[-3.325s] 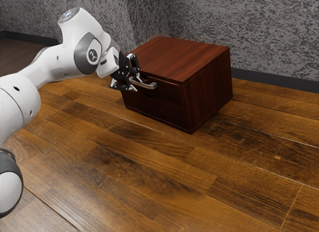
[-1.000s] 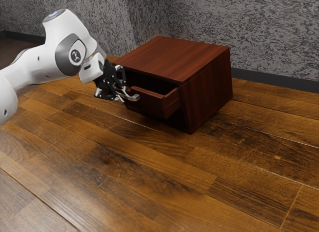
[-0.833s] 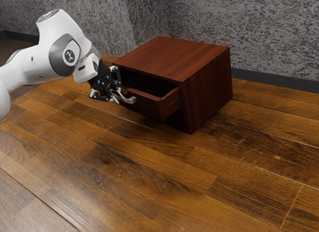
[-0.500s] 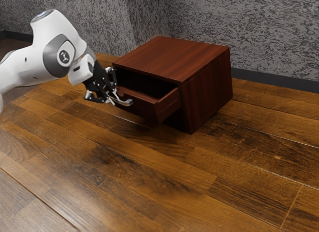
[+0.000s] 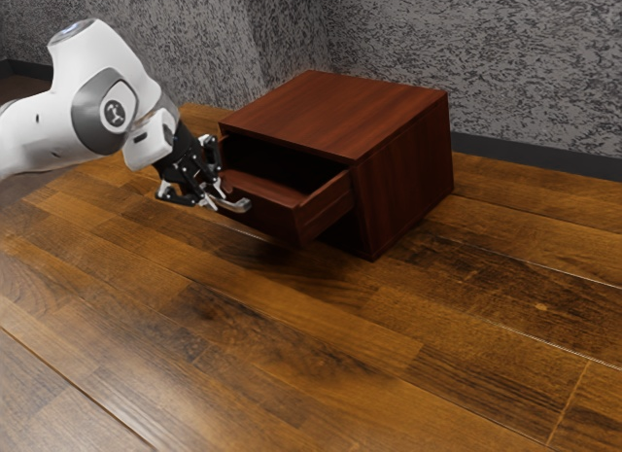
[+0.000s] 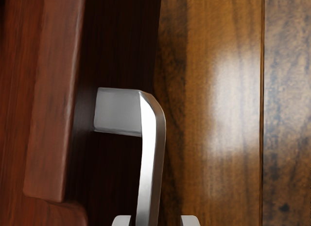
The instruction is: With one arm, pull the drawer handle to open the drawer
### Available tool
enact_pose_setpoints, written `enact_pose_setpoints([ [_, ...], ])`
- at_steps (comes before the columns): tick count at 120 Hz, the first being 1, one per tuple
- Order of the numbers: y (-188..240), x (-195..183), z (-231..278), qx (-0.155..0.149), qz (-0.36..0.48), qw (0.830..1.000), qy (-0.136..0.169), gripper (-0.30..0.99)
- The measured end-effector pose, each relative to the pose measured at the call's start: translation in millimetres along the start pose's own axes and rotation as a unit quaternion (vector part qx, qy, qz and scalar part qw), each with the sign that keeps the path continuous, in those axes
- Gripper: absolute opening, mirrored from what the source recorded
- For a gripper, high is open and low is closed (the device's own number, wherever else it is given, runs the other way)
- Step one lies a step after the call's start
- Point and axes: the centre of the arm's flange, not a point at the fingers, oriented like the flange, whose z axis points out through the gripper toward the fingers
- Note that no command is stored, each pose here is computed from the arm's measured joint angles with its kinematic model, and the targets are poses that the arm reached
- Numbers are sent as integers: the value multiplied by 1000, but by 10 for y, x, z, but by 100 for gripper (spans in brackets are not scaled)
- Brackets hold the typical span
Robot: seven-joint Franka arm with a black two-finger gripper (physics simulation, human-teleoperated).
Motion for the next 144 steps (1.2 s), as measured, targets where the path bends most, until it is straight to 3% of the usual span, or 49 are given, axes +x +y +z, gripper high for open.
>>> enact_pose_setpoints([
  [97, 163, 45, -41, -8, -2, 1000, 1, 6],
  [129, 198, 126, -412, 13, 3, 1000, -6, 7],
  [144, 359, 263, -1087, 36, 6, 999, -8, 29],
])
